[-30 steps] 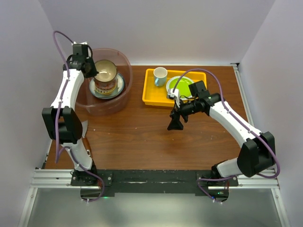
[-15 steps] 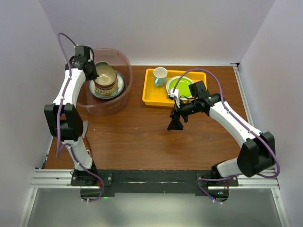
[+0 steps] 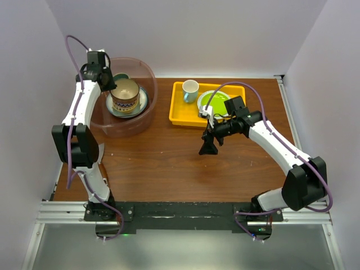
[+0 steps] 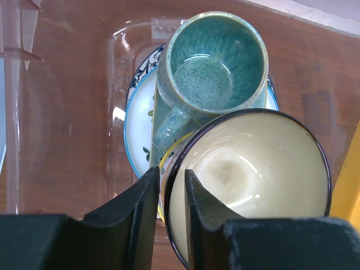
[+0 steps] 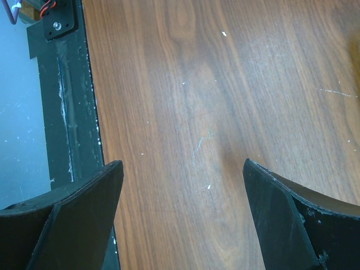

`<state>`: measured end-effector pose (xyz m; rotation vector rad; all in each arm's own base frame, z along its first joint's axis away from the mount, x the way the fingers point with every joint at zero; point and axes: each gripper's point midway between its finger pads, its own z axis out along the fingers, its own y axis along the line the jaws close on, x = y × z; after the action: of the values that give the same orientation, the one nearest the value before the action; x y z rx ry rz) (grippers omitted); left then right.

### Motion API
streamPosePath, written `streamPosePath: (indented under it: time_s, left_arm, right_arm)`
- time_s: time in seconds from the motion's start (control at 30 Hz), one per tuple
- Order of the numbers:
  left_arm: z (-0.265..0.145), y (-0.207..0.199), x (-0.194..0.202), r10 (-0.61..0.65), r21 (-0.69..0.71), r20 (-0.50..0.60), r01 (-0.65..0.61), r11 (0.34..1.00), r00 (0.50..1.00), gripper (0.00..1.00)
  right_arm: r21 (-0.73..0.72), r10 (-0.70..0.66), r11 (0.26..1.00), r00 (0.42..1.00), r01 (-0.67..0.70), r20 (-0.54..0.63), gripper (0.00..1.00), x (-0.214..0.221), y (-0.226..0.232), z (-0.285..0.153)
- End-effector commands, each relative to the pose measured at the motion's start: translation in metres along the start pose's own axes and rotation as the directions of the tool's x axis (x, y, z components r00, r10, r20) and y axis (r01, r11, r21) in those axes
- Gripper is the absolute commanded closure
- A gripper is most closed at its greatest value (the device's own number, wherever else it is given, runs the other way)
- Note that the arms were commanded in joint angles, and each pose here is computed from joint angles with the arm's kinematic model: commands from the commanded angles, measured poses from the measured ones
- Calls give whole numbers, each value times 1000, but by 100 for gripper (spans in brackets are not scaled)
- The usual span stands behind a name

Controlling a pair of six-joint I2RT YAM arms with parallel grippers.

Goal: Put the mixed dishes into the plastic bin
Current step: Place the bowl in the plastic bin, then reset both arms

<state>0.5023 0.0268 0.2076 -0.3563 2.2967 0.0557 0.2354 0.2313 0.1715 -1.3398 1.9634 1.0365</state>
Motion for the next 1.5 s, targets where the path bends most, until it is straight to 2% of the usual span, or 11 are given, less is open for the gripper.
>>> streamPosePath:
  time_s: [0.0, 0.53, 0.73, 0.77, 0.8, 1.03, 1.1, 1.17, 1.47]
  left_arm:
    - [-15, -4, -31, -25, 25, 92, 23, 999, 995, 69]
    - [-24, -8, -40, -39, 45, 118, 34, 998, 992, 58]
    - [-45, -11, -57, -63, 84, 167, 49, 995, 984, 46]
    - [-48, -11, -60, -69, 94, 176, 53, 994, 982, 41]
    - [-57, -12, -66, -81, 108, 195, 61, 992, 977, 40]
    - [-114, -21, -80, -133, 241, 284, 64, 968, 950, 16]
    - [-134, -28, -76, -147, 308, 319, 44, 950, 936, 1]
    - [-151, -37, -74, -166, 378, 344, 25, 925, 924, 0]
    - [-231, -41, -36, -190, 494, 399, -35, 869, 897, 0]
  right_arm:
    - [-12, -28, 1000, 999, 28, 46, 9, -11, 6, -4]
    - [-10, -32, 999, 998, 33, 49, 9, -13, 6, -6]
    - [-3, -40, 999, 998, 40, 46, 9, -13, 6, -7]
    - [3, -43, 999, 998, 43, 46, 9, -15, 6, -8]
    - [6, -48, 999, 998, 48, 45, 9, -15, 6, -9]
    - [86, -88, 993, 995, 85, 40, 8, -26, 2, -24]
    - [136, -82, 988, 996, 76, 38, 8, -30, -5, -32]
    - [186, -75, 981, 996, 64, 51, 7, -38, -12, -42]
    - [432, -60, 902, 985, -16, 162, 2, -83, -44, -102]
